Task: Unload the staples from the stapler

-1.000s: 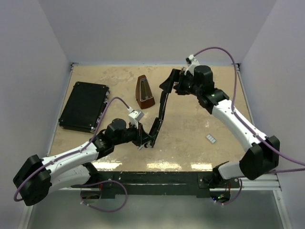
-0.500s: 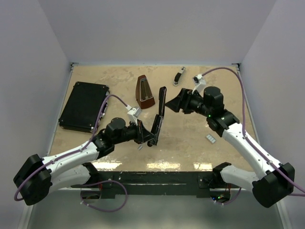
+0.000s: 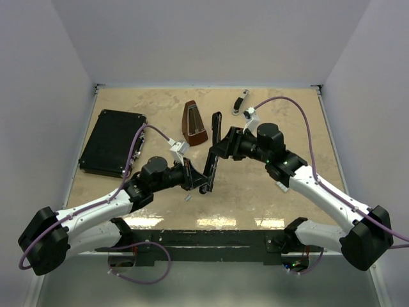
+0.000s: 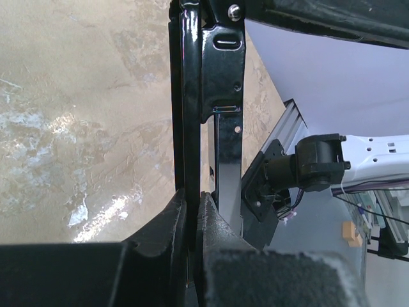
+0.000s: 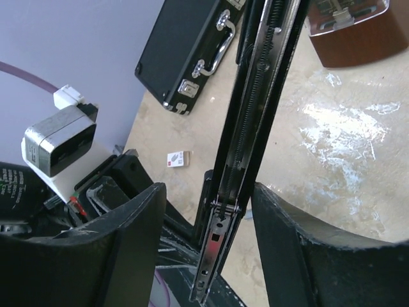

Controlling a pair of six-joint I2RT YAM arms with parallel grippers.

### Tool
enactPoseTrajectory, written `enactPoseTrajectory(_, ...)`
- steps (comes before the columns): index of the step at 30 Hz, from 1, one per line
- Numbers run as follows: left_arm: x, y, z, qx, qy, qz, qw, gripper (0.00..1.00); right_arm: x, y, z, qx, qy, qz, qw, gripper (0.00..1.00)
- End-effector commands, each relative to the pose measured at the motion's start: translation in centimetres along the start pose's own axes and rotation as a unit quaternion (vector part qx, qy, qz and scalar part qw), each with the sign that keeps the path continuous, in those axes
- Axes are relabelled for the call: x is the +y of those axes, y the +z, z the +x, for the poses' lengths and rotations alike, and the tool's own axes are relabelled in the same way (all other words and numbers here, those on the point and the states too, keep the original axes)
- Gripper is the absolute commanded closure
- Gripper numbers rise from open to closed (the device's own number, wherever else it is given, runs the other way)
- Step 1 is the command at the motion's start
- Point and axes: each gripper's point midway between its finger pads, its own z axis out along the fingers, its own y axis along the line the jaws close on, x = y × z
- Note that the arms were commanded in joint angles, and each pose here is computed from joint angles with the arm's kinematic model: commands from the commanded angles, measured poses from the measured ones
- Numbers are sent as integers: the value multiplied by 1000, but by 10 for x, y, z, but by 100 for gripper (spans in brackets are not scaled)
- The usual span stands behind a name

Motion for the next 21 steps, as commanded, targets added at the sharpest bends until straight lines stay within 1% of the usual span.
enactPoseTrajectory(1,-45,-2,-52,-80,26,68,994,100,1,5,-4,-21,5,0,1000,42)
enactPoseTrajectory(2,-45,-3,-52,-81,25,66,994,100,2,3,-3,-22,6,-1,1000,45)
enactPoseTrajectory(4,-44,-2,-51,-80,25,66,994,100,-1,2,1,-21,7,4,1000,48)
enactPoseTrajectory(10,-42,-1,-53,-84,22,60,994,100,-9,3,6,-15,13,26,999,50)
enactPoseTrajectory(13,-42,-1,-54,-86,25,60,994,100,-11,5,7,-12,15,30,999,53)
enactPoseTrajectory(14,-41,0,-54,-86,25,58,994,100,-10,5,8,-10,18,28,999,57)
enactPoseTrajectory(19,-39,2,-54,-86,27,56,994,100,-6,7,11,-6,22,17,1000,65)
enactPoseTrajectory(21,-40,2,-53,-85,27,57,994,100,-8,8,12,-4,25,20,999,74)
